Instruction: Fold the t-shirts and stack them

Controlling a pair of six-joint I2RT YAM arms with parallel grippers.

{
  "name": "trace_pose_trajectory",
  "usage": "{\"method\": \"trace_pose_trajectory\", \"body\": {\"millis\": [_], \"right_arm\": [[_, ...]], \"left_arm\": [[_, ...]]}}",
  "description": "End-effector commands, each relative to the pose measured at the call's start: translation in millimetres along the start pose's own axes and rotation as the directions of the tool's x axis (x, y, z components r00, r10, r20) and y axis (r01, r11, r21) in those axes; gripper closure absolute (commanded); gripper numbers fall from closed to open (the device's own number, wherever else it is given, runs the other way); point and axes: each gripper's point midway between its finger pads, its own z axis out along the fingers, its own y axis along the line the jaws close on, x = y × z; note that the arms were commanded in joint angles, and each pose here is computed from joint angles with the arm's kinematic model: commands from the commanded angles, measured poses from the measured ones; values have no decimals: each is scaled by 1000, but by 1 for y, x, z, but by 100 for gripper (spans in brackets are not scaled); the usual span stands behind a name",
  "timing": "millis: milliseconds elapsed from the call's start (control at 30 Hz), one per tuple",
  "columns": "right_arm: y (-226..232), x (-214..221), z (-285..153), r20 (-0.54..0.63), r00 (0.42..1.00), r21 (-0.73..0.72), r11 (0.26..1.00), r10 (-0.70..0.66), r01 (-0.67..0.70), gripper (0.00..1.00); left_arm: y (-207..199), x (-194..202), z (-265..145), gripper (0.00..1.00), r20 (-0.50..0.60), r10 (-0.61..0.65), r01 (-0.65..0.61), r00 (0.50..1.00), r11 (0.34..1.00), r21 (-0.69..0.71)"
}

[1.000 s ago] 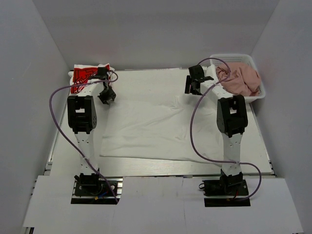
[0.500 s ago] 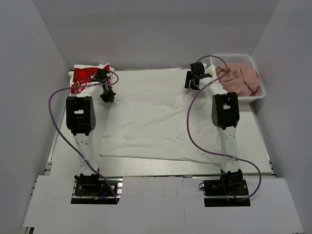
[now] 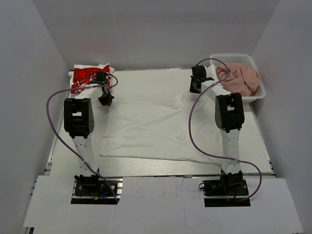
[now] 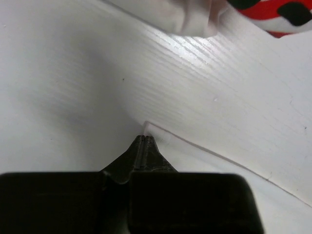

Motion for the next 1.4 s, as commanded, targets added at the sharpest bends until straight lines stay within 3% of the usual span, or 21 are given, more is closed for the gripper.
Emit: {"method": "trace_pose_trajectory", "body": {"millis": [0, 67, 233, 300, 333, 400, 433, 567, 733, 800, 833, 867, 933, 967, 1000, 1033, 1067, 1100, 1167, 1233, 1367], "right_arm": [[12, -43, -37, 124, 992, -48, 999, -16, 22, 100], [13, -63, -64, 188, 982, -57, 998, -25, 36, 100], [-3, -17, -102, 153, 987, -32, 998, -54, 60, 100], [-6, -32, -142, 227, 973, -57, 997, -32, 46, 100], [-14, 8, -136, 159, 986, -45, 997, -54, 61, 100], [-19, 2, -174, 212, 977, -63, 998, -7, 21, 100], [-32, 36, -172, 149, 989, -25, 999, -22, 26, 100], [-57, 56, -226, 199, 980, -8, 1000, 16, -15, 100], [-89, 105, -267, 168, 984, 41, 997, 61, -69, 100], [-105, 141, -266, 105, 993, 95, 993, 57, -67, 100], [-110, 140, -276, 139, 987, 91, 992, 76, -89, 100], [-123, 168, -276, 71, 992, 158, 981, 105, -115, 100], [-121, 173, -281, 90, 980, 127, 974, 176, -186, 100], [-121, 184, -282, 64, 973, 131, 964, 223, -230, 100], [-125, 191, -282, 52, 971, 149, 959, 235, -240, 83], [-130, 193, -284, 62, 957, 177, 941, 282, -289, 79], [-137, 206, -289, 36, 948, 225, 922, 316, -316, 76], [-143, 212, -289, 43, 939, 262, 903, 340, -339, 52], [-146, 216, -292, 48, 932, 270, 894, 358, -357, 24], [-144, 211, -293, 64, 927, 254, 893, 368, -372, 10], [-115, 179, -291, 103, 935, 74, 935, 340, -348, 10]], "left_arm": [[1, -21, -39, 100, 85, 8, -9, 996, 1000, 16], [-4, -23, -51, 100, 102, 9, -15, 995, 998, 58], [15, -9, -72, 100, 130, 4, -10, 992, 999, 50], [17, 4, -78, 100, 134, 8, -18, 991, 997, 73], [17, -2, -97, 100, 173, -4, -13, 985, 995, 99], [22, 11, -104, 100, 183, 0, -21, 983, 994, 111], [23, 7, -122, 100, 222, -14, -17, 975, 990, 139], [42, 36, -139, 100, 242, -15, -25, 970, 987, 159], [66, 65, -149, 100, 262, -109, 65, 959, 984, 168], [90, 74, -145, 100, 279, -138, 119, 950, 989, 84], [95, 76, -148, 100, 282, -183, 167, 942, 983, 79], [101, 82, -145, 100, 275, -175, 167, 945, 984, 53], [112, 84, -144, 100, 287, -238, 247, 928, 969, 5], [127, 94, -137, 93, 257, -244, 272, 935, 959, -80], [136, 99, -133, 85, 239, -266, 302, 934, 945, -126], [137, 97, -133, 76, 244, -314, 356, 917, 922, -153], [150, 105, -132, 60, 225, -301, 352, 927, 905, -240], [155, 111, -126, 27, 195, -293, 342, 936, 891, -300], [148, 105, -127, 10, 177, -305, 347, 936, 885, -311], [141, 102, -128, 4, 156, -313, 346, 937, 890, -297], [105, 97, -134, 1, 96, -282, 293, 955, 947, -131]]}}
